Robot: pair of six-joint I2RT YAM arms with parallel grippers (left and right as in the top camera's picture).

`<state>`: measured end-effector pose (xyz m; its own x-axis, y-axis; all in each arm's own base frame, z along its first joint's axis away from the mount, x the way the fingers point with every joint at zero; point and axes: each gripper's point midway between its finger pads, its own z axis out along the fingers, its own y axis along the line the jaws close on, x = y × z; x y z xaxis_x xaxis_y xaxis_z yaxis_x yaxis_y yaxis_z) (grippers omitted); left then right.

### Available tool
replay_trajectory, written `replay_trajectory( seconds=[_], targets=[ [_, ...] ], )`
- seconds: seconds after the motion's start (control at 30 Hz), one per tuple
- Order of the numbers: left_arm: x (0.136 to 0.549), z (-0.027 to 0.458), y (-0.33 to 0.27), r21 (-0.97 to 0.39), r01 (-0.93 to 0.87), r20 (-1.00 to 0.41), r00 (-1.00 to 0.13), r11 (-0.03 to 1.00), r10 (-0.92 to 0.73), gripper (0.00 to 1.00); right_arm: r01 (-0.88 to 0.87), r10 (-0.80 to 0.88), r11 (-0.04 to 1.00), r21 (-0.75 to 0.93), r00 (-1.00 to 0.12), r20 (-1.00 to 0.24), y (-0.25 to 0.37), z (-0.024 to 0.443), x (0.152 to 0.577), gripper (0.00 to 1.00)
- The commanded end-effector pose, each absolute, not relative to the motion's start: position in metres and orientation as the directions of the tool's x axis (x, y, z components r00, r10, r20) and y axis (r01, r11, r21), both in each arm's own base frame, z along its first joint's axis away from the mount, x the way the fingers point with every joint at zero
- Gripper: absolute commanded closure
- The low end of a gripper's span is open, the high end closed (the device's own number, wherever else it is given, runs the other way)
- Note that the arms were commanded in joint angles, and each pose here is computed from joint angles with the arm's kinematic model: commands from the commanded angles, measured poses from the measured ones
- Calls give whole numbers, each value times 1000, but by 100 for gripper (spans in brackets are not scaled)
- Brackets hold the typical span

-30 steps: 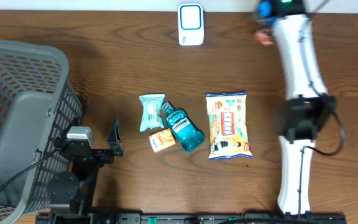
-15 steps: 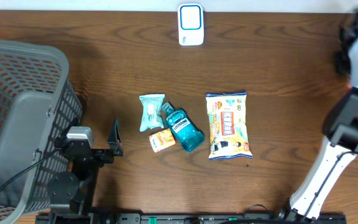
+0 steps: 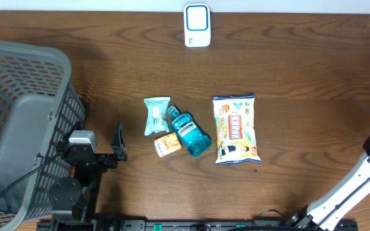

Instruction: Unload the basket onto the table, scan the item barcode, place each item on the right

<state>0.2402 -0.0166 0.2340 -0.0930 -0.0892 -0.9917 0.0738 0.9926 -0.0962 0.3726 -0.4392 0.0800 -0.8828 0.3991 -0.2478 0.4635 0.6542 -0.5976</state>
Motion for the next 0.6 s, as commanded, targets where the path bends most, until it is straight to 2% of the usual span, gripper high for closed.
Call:
replay_trajectory(
  seconds=[0.0,0.13,0.23,0.3,0.47,0.57],
  targets=[
    [239,238,-15,-97,68,-992,-82,993,-91,2,554,378,744,-374,-811,-447,-394,124,426,1],
    [239,238,-15,-97,67,-992,-82,993,-91,2,397,265,911,-110,-769,-583,-306,189,477,1],
    [239,238,-15,-97,67,-992,-82,993,-91,2,265,257,960,87,-719,-646,-225,241,495,1],
    [239,238,-15,-97,67,-992,-82,993,-91,2,137,262,961,240,-723,-639,-148,266,501,1],
    [239,238,-15,-97,67,-992,-82,993,-91,2,50,228,943,328,-816,-531,-31,258,500,1],
    [239,238,-15,-97,67,-992,-82,993,-91,2,110,202,964,242,-897,-393,38,225,480,1]
  ],
)
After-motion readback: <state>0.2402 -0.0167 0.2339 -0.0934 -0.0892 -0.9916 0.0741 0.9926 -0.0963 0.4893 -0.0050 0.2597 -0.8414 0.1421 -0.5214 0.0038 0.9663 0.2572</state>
